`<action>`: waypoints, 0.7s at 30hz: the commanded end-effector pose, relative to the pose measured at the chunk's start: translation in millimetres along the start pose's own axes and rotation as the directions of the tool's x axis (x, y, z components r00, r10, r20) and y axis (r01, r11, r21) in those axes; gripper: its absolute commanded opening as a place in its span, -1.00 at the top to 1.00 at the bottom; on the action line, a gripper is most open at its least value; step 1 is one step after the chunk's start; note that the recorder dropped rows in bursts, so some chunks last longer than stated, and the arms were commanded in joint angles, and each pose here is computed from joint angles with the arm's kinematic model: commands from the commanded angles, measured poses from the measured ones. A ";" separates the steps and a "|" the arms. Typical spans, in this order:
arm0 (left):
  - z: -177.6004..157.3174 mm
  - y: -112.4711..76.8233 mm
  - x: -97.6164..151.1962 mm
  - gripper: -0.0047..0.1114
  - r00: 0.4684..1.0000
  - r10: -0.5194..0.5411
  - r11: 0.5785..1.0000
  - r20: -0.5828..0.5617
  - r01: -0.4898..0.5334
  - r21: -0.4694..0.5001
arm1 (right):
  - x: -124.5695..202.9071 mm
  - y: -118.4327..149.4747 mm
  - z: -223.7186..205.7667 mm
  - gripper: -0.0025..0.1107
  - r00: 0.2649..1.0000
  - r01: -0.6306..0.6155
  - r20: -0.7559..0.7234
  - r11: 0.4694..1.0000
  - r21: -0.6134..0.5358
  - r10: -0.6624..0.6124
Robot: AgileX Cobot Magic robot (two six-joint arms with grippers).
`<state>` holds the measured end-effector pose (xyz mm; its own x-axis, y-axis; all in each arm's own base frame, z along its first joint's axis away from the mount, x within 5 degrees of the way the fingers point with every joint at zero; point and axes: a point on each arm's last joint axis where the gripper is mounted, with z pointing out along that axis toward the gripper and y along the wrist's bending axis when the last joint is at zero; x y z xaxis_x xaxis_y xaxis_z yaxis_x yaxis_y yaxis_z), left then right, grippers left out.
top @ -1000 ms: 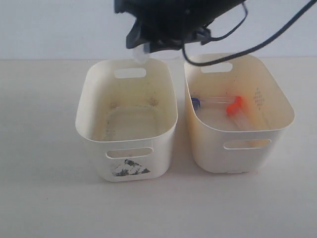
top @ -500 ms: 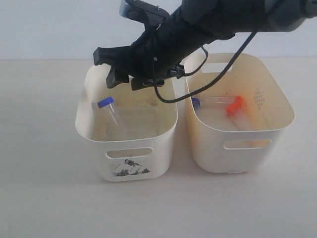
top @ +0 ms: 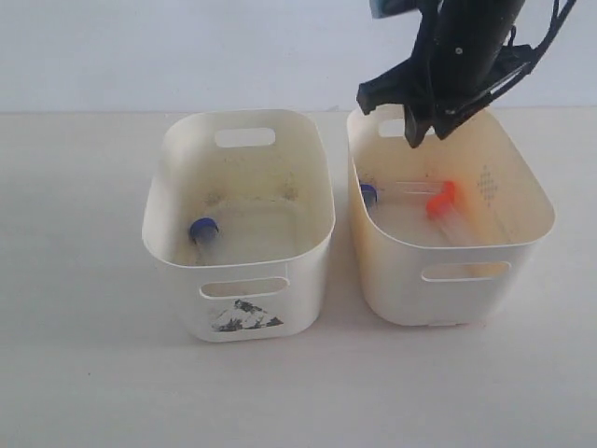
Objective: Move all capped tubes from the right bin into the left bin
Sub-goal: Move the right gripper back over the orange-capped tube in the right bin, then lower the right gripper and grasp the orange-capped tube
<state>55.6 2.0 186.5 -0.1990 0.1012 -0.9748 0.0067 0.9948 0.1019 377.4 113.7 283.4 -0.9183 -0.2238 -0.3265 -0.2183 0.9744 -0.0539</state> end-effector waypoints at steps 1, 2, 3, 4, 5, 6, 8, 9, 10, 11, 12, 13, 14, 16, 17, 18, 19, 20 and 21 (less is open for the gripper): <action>-0.5 0.0 -2.7 0.84 1.000 -0.018 1.000 0.021 0.018 0.001 | 3.5 -10.0 19.5 0.38 0.995 0.014 -0.104 0.991 0.132 0.000; -0.5 0.0 -2.7 0.84 1.000 -0.018 1.000 0.021 0.018 0.001 | 5.4 -10.0 29.7 0.38 0.989 0.017 -0.149 0.990 0.143 0.004; -0.5 0.0 -2.7 0.84 1.000 -0.018 1.000 0.021 0.018 0.001 | 6.1 -9.2 35.1 0.38 0.986 0.016 -0.169 0.990 0.141 0.008; -0.5 0.0 -2.7 0.84 1.000 -0.018 1.000 0.021 0.018 0.001 | 7.4 -8.1 43.0 0.38 0.980 0.008 -0.196 0.990 0.141 0.020; -0.5 0.0 -2.7 0.84 1.000 -0.018 1.000 0.021 0.018 0.001 | 7.9 -7.7 48.5 0.38 0.977 -0.005 -0.209 0.989 0.146 0.036; -0.5 0.0 -2.7 0.84 1.000 -0.018 1.000 0.021 0.018 0.001 | 8.8 -6.6 53.3 0.38 0.973 -0.013 -0.225 0.989 0.151 0.047; -0.5 0.0 -2.7 0.84 1.000 -0.018 1.000 0.021 0.018 0.001 | 9.3 -6.8 60.8 0.36 0.970 -0.009 -0.240 0.987 0.161 0.048; -0.5 0.0 -2.7 0.84 1.000 -0.018 1.000 0.021 0.018 0.001 | 9.4 -7.5 64.1 0.31 0.968 -0.009 -0.245 0.985 0.173 0.051; -0.5 0.0 -2.7 0.84 1.000 -0.018 1.000 0.021 0.018 0.001 | 9.5 -8.3 66.6 0.25 0.967 -0.004 -0.249 0.983 0.183 0.050; -0.5 0.0 -2.7 0.84 1.000 -0.018 1.000 0.021 0.018 0.001 | 9.3 -9.5 68.1 0.17 0.967 0.006 -0.251 0.981 0.196 0.044; -0.5 0.0 -2.7 0.84 1.000 -0.018 1.000 0.021 0.018 0.001 | 9.4 -10.5 71.1 0.09 0.966 0.015 -0.256 0.978 0.208 0.039; -0.5 0.0 -2.7 0.84 1.000 -0.018 1.000 0.021 0.018 0.001 | 9.3 -11.1 71.8 0.02 0.966 0.018 -0.256 0.976 0.215 0.039; -0.5 0.0 -2.7 0.84 1.000 -0.018 1.000 0.021 0.018 0.001 | 9.6 -11.5 74.9 -0.01 0.964 0.024 -0.262 0.975 0.221 0.036; -0.5 0.0 -2.7 0.84 1.000 -0.018 1.000 0.021 0.018 0.001 | 10.4 -11.2 81.3 0.01 0.961 0.022 -0.275 0.974 0.226 0.042; -0.5 0.0 -2.7 0.84 1.000 -0.018 1.000 0.021 0.018 0.001 | 11.0 -10.9 85.5 0.01 0.958 0.016 -0.282 0.973 0.229 0.051; -0.5 0.0 -2.7 0.84 1.000 -0.018 1.000 0.021 0.018 0.001 | 11.5 -10.6 89.5 0.01 0.956 0.017 -0.290 0.973 0.230 0.052; -0.5 0.0 -2.7 0.84 1.000 -0.018 1.000 0.021 0.018 0.001 | 12.2 -10.2 94.9 0.01 0.953 0.016 -0.299 0.973 0.231 0.056; -0.5 0.0 -2.7 0.84 1.000 -0.018 1.000 0.021 0.018 0.001 | 12.8 -9.9 98.5 0.01 0.950 0.019 -0.307 0.973 0.232 0.055; -0.5 0.0 -2.7 0.84 1.000 -0.018 1.000 0.021 0.018 0.001 | 14.0 -9.5 104.7 0.01 0.945 0.023 -0.322 0.972 0.233 0.054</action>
<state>55.6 2.0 186.5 -0.1990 0.1012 -0.9748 0.0067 0.9948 0.1019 399.4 103.7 186.2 -0.9861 -0.1652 -0.0187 -0.1543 0.9513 -0.2669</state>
